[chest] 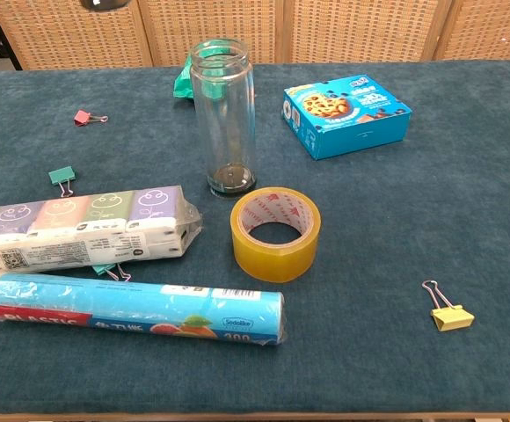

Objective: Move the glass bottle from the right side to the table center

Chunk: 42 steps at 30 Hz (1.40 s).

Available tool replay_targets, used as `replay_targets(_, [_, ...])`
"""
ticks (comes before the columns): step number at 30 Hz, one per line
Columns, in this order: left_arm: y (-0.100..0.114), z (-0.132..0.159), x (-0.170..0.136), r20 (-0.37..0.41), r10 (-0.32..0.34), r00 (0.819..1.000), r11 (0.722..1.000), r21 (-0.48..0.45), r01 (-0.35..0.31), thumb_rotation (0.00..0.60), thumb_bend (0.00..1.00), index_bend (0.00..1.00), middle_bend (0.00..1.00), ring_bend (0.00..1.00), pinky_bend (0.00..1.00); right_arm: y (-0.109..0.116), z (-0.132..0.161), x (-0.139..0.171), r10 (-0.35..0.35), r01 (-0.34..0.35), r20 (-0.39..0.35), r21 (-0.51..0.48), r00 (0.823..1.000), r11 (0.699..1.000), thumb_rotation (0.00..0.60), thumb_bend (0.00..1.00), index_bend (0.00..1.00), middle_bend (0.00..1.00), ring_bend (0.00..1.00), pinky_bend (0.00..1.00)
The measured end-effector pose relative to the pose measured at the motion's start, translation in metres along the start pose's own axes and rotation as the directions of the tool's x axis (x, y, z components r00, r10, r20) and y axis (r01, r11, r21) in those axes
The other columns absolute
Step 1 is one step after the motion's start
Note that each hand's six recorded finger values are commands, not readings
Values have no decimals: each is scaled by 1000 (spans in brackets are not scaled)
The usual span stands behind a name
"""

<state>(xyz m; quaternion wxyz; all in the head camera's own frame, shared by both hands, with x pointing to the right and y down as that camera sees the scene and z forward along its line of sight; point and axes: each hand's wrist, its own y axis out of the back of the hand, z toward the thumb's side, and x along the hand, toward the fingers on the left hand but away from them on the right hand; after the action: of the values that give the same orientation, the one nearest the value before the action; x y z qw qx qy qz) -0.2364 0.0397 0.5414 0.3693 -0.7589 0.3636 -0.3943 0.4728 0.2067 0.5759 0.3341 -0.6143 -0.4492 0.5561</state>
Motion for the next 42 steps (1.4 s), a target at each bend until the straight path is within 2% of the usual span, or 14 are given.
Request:
replay_targets(5, [1, 23, 8, 25, -2, 1000, 1000, 26, 2, 600, 530, 588, 0, 0, 0, 2, -1, 0, -5, 5, 1, -5, 1000, 1000, 600, 198, 0, 0, 0, 0])
replay_targets(13, [-22, 43, 28, 51, -32, 998, 999, 5, 32, 600, 530, 588, 0, 0, 0, 3, -5, -1, -6, 6, 15, -18, 1000, 1000, 600, 198, 0, 0, 0, 0])
replay_targets(25, [-47, 53, 50, 42, -73, 996, 997, 6, 73, 600, 529, 588, 0, 0, 0, 4, -8, -2, -6, 6, 22, -23, 1000, 1000, 600, 198, 0, 0, 0, 0])
replay_targets(42, [-58, 61, 56, 44, -75, 996, 997, 16, 74, 600, 528, 588, 0, 0, 0, 5, -9, -2, -4, 5, 23, -27, 1000, 1000, 600, 199, 0, 0, 0, 0])
